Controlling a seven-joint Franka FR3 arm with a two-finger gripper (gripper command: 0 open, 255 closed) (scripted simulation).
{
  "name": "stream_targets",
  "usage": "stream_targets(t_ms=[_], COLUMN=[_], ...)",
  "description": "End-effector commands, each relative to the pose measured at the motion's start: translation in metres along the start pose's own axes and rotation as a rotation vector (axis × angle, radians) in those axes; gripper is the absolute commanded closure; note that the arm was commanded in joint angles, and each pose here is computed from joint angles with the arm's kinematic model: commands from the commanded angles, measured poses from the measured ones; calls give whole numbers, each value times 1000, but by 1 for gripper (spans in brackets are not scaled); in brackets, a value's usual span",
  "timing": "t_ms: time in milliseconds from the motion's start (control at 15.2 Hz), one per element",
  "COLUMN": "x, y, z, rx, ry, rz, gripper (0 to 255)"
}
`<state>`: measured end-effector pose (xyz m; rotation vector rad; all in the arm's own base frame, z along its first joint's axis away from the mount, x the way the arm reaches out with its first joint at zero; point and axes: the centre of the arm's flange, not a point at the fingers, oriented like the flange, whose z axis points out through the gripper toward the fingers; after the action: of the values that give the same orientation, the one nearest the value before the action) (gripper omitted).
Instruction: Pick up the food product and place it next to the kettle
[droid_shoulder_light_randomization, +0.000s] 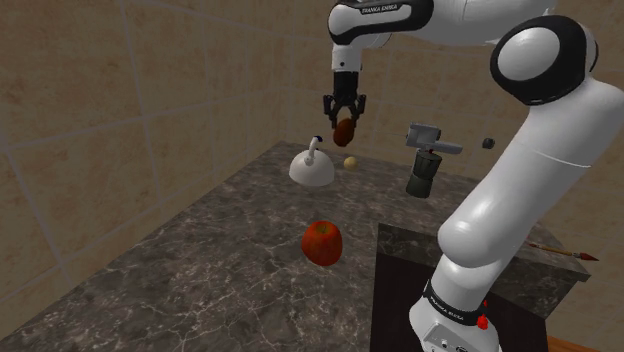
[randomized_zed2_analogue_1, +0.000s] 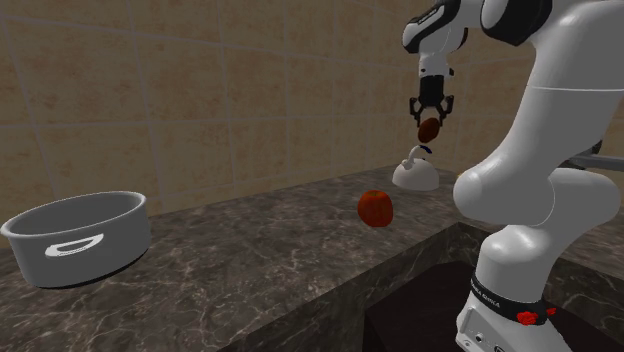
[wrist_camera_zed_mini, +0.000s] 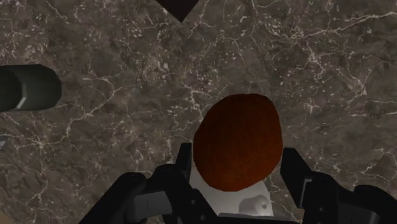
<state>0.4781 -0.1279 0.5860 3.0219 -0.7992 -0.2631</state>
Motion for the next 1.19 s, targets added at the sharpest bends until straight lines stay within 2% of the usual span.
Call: stream_targets(t_ms=[0,330,1122], x=[14,42,52], y=[23,77,74], z=[-3,-5,57], rx=[0,0,0], ry=[0,0,0], rz=[-1,-1,-1], gripper=[255,255,255])
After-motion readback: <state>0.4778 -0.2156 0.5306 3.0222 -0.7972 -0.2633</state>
